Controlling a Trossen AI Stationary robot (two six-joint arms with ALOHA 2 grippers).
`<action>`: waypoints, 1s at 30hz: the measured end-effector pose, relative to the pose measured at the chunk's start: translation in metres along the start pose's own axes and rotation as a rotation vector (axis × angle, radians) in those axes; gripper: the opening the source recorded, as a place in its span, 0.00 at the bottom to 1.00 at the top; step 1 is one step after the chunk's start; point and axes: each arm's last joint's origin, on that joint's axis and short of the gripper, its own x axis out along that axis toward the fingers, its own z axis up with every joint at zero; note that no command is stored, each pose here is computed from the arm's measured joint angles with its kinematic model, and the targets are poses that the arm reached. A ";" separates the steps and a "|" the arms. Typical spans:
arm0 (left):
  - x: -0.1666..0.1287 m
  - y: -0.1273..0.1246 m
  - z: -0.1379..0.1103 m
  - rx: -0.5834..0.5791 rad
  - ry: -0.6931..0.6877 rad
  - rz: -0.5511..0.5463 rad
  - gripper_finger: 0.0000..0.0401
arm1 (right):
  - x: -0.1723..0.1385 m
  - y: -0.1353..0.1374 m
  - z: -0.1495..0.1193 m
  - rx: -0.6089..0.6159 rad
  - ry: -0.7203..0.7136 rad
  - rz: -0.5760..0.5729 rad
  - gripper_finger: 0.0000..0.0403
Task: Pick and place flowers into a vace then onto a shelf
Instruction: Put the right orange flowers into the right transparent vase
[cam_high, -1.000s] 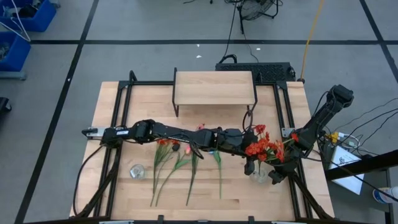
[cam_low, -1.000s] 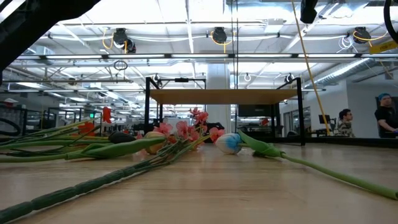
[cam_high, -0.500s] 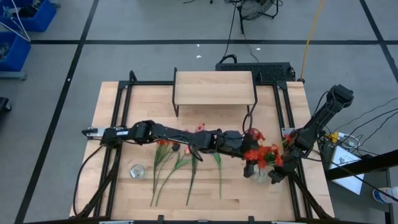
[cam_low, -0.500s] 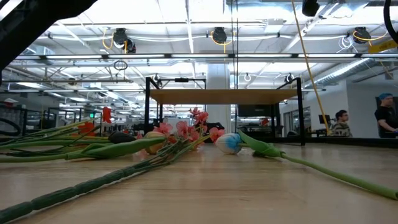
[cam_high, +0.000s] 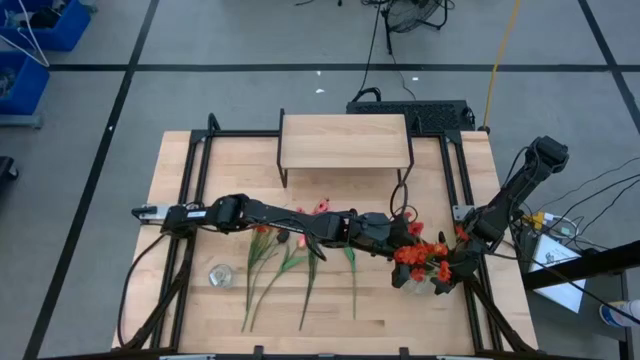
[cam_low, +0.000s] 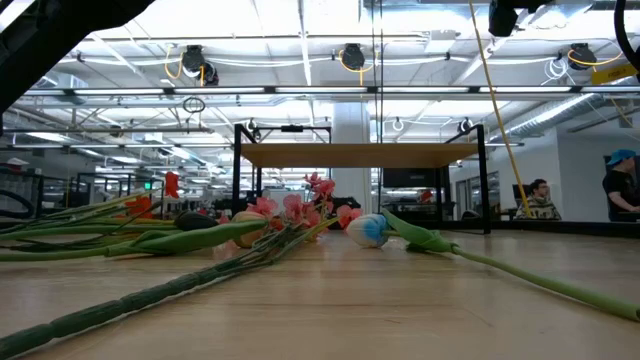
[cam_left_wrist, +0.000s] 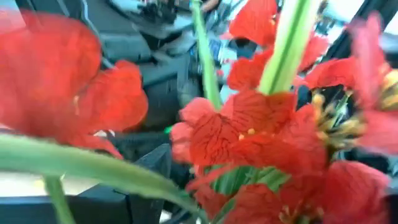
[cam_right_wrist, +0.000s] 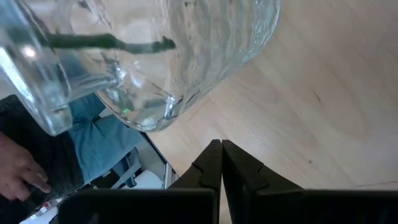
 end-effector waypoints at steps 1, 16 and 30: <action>0.000 -0.001 -0.001 0.019 0.011 -0.001 0.71 | 0.000 0.000 0.000 0.000 0.000 -0.001 0.01; -0.011 0.001 0.016 -0.035 0.030 -0.029 0.73 | 0.000 0.000 0.001 -0.001 -0.050 0.008 0.01; -0.011 0.000 0.012 -0.019 0.072 -0.050 0.73 | -0.001 0.003 0.001 0.027 -0.062 0.044 0.01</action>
